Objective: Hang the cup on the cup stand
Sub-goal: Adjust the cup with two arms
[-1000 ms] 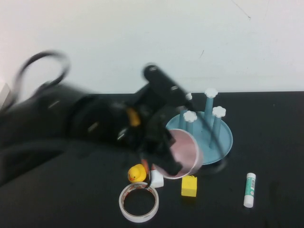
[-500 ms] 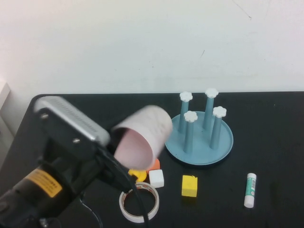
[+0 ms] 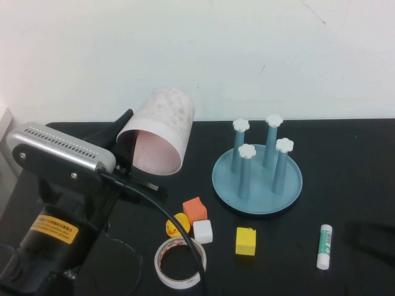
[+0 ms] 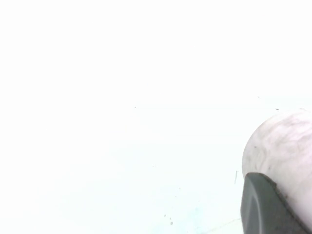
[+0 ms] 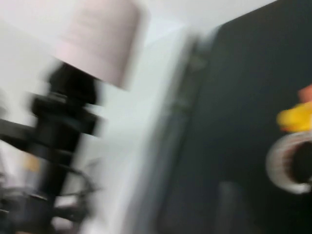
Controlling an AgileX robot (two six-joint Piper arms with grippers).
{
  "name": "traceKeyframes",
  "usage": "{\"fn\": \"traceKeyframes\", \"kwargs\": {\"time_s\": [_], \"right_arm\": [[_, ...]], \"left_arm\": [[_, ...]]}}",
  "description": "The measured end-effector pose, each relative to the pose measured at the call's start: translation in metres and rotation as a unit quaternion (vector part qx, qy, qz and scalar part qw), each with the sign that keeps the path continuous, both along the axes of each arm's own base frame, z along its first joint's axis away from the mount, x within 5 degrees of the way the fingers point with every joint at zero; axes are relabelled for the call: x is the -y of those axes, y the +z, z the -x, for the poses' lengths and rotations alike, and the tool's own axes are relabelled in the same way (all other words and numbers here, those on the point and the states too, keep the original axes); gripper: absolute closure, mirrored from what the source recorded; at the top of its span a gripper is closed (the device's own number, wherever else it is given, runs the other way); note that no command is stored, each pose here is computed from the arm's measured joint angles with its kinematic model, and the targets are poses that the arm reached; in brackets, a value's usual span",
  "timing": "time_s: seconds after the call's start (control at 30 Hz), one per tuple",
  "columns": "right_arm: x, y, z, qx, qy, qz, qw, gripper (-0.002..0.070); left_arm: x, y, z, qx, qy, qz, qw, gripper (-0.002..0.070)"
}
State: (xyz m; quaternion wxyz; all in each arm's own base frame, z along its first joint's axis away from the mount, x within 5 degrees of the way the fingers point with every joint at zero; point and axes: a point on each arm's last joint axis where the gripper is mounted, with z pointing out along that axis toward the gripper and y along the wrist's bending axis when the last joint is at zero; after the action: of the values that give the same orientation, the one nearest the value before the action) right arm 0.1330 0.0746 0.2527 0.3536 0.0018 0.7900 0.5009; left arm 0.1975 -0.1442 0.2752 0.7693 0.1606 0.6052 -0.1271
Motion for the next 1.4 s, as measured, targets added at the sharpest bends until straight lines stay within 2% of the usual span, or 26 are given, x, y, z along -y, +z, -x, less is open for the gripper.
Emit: {"fn": "traceKeyframes", "kwargs": {"time_s": [0.1,0.17,0.23,0.43,0.63,1.03,1.4], "right_arm": [[-0.008,0.003,-0.035,-0.066,0.041,-0.064,0.995,0.0157],[-0.015,0.005,-0.056,-0.112,0.067,-0.101,0.986,0.0063],[-0.026,0.005,-0.081,-0.163,0.102,-0.134,0.972,0.0017],[-0.070,0.005,-0.148,-0.232,0.162,-0.161,0.945,-0.0011],[-0.107,0.017,-0.183,-0.225,0.174,-0.154,0.946,-0.0014],[-0.150,0.050,-0.183,-0.175,0.186,-0.141,0.957,-0.0017],[-0.165,0.050,-0.184,-0.165,0.172,-0.128,0.963,-0.0017]], "left_arm": [[0.003,0.000,0.000,0.013,-0.009,-0.007,1.000,0.0665],[0.004,0.001,0.001,0.020,-0.017,-0.012,1.000,0.0665],[0.005,0.001,0.002,0.026,-0.023,-0.016,0.999,0.0665],[0.006,0.002,0.003,0.031,-0.028,-0.020,0.999,0.0665],[0.006,0.002,0.003,0.032,-0.029,-0.020,0.999,0.0665],[0.007,0.001,0.002,0.031,-0.030,-0.022,0.999,0.0666],[0.009,-0.004,-0.002,0.036,-0.021,-0.020,0.999,0.0666]]}}
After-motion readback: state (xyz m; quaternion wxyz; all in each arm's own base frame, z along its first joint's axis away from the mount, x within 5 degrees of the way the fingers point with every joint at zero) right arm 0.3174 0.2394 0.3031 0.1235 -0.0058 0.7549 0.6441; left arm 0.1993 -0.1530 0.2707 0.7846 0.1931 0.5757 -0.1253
